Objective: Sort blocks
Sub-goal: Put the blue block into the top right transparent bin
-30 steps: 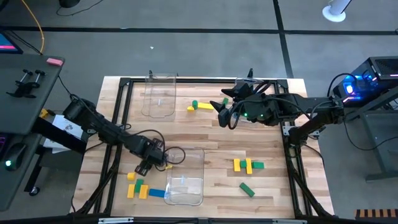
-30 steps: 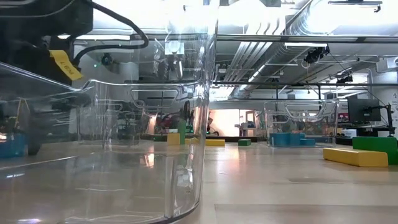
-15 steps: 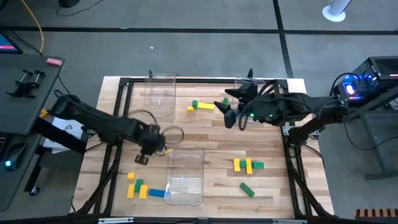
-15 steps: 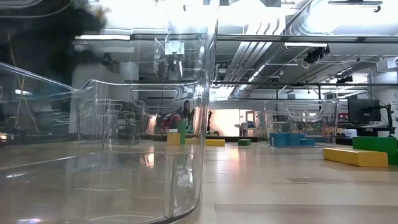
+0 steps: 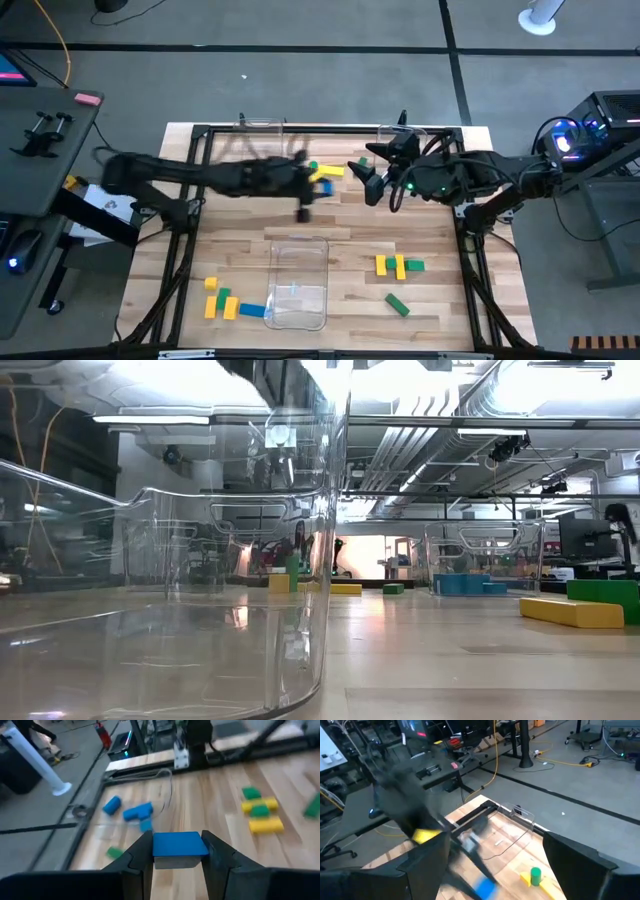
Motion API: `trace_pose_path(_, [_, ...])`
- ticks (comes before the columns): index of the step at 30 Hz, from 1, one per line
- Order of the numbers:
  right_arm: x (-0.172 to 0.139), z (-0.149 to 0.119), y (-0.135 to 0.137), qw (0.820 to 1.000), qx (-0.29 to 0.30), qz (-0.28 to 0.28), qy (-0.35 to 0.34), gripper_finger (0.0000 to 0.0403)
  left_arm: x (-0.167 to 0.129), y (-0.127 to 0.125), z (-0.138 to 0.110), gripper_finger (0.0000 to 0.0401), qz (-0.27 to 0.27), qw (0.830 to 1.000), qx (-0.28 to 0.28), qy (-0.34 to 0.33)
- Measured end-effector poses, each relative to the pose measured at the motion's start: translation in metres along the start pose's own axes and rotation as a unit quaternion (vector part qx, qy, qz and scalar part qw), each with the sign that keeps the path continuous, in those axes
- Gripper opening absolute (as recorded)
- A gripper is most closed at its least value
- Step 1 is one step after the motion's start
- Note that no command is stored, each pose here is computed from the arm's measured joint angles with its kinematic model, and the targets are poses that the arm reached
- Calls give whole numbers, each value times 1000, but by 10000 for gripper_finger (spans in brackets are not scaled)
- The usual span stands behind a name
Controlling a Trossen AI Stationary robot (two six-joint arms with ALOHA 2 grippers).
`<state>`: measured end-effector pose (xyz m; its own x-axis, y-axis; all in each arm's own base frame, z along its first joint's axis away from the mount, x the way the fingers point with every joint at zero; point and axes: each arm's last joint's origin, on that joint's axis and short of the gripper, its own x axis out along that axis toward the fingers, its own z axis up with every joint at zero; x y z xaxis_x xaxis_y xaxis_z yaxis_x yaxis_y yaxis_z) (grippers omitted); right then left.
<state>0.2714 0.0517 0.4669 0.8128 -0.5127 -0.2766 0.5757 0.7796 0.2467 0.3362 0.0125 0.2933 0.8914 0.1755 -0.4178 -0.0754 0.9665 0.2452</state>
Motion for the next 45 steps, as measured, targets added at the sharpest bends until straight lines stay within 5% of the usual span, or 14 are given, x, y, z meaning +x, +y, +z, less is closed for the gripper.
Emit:
trace_pose_path(5, [0,1,0,1000,15,-11,-9,318,89,-11,-33,96,-23,998,-51,11])
trace_pose_path(10, [0,2,0,999,20,-20,-19,318,145,-4,-27,96,-8,994,-106,-9])
trace_pose_path(17, [0,2,0,999,22,-19,-20,318,173,21,5,136,26,995,-64,-74])
trace_pose_path(25, [0,2,0,1000,21,-14,-16,318,190,40,7,204,53,998,-31,-30])
trace_pose_path(29, [0,2,0,1000,20,-12,-14,318,164,43,25,224,38,998,-19,38])
trace_pose_path(32, [0,2,0,1000,3,-11,-14,318,126,44,34,227,-27,993,-19,114])
trace_pose_path(37, [0,0,-1,1000,-12,-15,-5,318,47,35,43,228,-175,949,-91,247])
trace_pose_path(42, [0,-5,-4,999,-20,-26,13,318,-46,-14,58,217,-225,949,-91,201])
trace_pose_path(45, [0,-8,-6,999,-25,-33,24,318,-96,-49,41,211,-211,957,-104,172])
